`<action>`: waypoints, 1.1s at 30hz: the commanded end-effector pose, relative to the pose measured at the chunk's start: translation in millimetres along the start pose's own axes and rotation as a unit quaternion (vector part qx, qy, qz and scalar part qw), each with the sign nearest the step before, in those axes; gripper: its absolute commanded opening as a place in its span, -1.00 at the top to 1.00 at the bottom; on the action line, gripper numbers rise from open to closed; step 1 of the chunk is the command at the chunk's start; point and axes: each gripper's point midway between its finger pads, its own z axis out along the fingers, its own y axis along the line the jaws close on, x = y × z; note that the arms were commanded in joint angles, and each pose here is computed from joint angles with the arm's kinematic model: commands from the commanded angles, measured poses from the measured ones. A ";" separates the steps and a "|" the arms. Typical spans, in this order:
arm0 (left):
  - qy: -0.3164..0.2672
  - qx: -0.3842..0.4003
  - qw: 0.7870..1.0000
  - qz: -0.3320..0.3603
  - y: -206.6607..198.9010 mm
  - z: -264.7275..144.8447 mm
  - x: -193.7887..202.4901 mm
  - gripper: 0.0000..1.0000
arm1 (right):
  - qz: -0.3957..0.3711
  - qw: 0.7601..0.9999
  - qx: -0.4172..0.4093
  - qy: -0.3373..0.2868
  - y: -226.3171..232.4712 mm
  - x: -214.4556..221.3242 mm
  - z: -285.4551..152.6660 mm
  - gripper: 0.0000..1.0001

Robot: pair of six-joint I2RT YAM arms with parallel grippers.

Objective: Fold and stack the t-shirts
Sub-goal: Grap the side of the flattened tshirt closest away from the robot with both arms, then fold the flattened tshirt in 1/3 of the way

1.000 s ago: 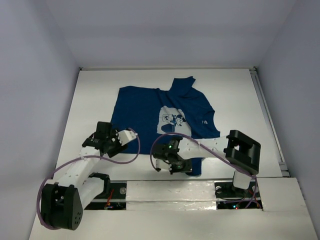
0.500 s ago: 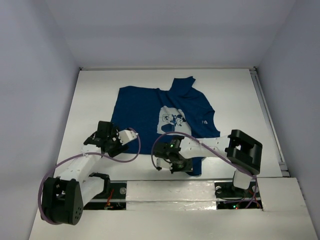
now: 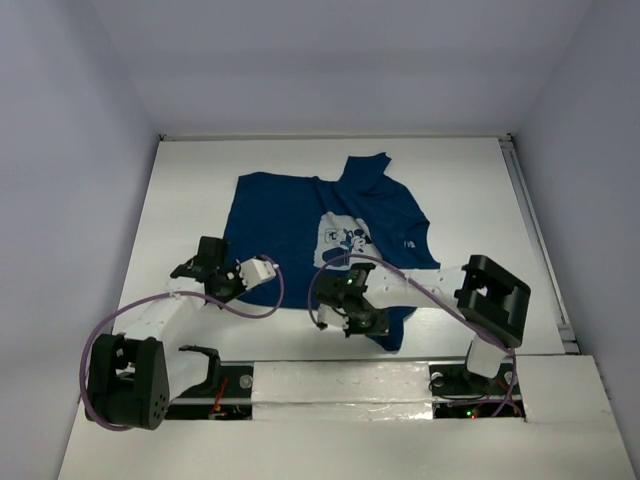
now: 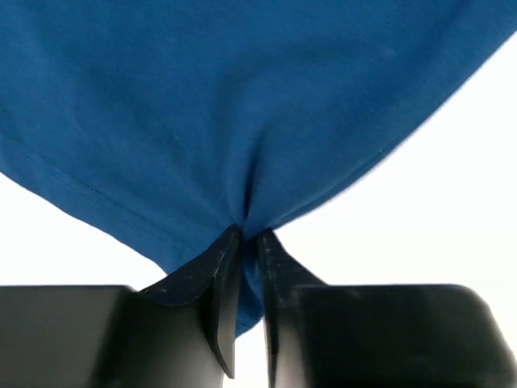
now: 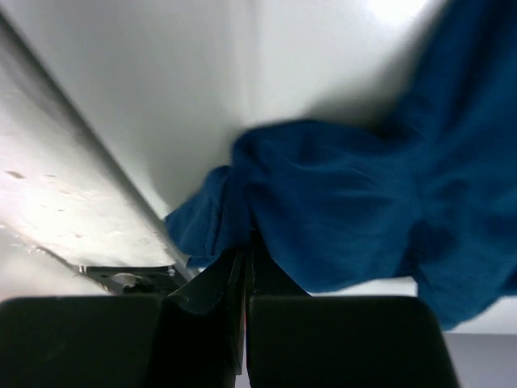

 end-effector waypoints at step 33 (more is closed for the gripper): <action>-0.020 -0.058 0.998 -0.003 58.4 -53.1 -37.5 0.88 | 0.179 0.949 0.236 -0.108 -176.1 59.3 -130.1 1.00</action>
